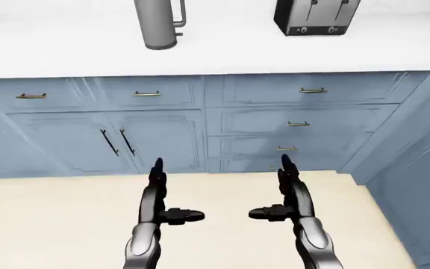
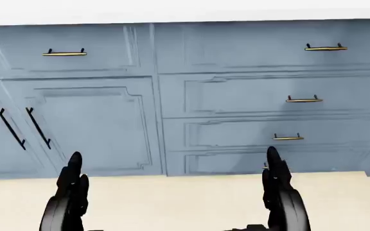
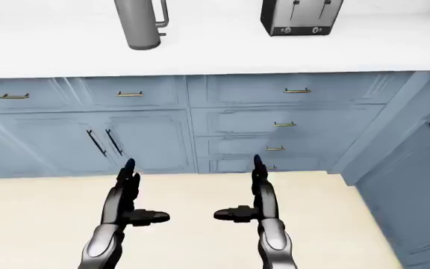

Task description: Press the button to open the lid of the electric kettle.

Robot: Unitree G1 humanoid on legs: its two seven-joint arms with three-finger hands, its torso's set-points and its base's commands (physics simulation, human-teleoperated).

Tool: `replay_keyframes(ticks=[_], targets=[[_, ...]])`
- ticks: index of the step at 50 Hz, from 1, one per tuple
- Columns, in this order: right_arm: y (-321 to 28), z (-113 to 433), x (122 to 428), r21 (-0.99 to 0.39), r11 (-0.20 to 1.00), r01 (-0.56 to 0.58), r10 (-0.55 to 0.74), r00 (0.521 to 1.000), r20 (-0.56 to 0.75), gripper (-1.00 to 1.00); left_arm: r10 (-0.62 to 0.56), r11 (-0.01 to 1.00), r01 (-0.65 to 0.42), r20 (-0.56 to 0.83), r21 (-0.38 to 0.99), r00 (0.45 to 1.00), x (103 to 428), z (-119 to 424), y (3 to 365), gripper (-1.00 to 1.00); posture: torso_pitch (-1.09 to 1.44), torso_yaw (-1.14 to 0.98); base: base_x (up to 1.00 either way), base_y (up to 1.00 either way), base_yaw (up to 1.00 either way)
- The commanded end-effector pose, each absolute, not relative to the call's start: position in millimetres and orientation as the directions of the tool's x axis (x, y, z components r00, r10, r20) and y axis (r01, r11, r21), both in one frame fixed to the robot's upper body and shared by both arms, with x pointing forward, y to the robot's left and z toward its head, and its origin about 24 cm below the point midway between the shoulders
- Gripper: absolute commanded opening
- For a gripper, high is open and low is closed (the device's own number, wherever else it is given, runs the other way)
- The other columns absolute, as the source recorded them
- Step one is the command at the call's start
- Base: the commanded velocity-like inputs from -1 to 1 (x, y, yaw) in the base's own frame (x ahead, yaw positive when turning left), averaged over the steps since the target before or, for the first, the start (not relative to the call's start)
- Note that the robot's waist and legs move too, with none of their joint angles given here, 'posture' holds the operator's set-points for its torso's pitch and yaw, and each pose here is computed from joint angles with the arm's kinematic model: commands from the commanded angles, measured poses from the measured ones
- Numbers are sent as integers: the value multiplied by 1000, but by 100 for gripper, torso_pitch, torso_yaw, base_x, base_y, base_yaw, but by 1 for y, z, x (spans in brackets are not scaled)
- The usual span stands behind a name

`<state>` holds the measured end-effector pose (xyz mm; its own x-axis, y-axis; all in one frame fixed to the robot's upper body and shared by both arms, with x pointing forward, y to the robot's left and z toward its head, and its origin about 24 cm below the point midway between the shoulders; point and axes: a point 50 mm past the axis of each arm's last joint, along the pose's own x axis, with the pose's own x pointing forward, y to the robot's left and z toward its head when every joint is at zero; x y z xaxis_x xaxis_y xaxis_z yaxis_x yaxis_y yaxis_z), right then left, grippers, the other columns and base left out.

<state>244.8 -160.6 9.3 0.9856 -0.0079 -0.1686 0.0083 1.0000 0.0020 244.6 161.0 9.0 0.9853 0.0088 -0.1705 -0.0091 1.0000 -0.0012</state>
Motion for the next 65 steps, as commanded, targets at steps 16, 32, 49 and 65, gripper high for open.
replay_keyframes(ticks=[16,32,49,65], targets=[[-169,114,263,26,1000,-10,8,996,93,100,34,999,-33,81,-12,996,258,96,175,100,0,0,0,0,0],[-212,186,289,52,996,76,-85,976,199,100,124,991,-130,234,10,964,266,173,210,100,0,0,0,0,0],[-226,229,293,46,995,90,-99,961,259,100,166,983,-182,278,31,946,262,198,233,100,0,0,0,0,0],[-248,256,294,47,990,134,-142,944,296,100,246,959,-279,341,51,907,249,230,263,100,0,0,0,0,0]])
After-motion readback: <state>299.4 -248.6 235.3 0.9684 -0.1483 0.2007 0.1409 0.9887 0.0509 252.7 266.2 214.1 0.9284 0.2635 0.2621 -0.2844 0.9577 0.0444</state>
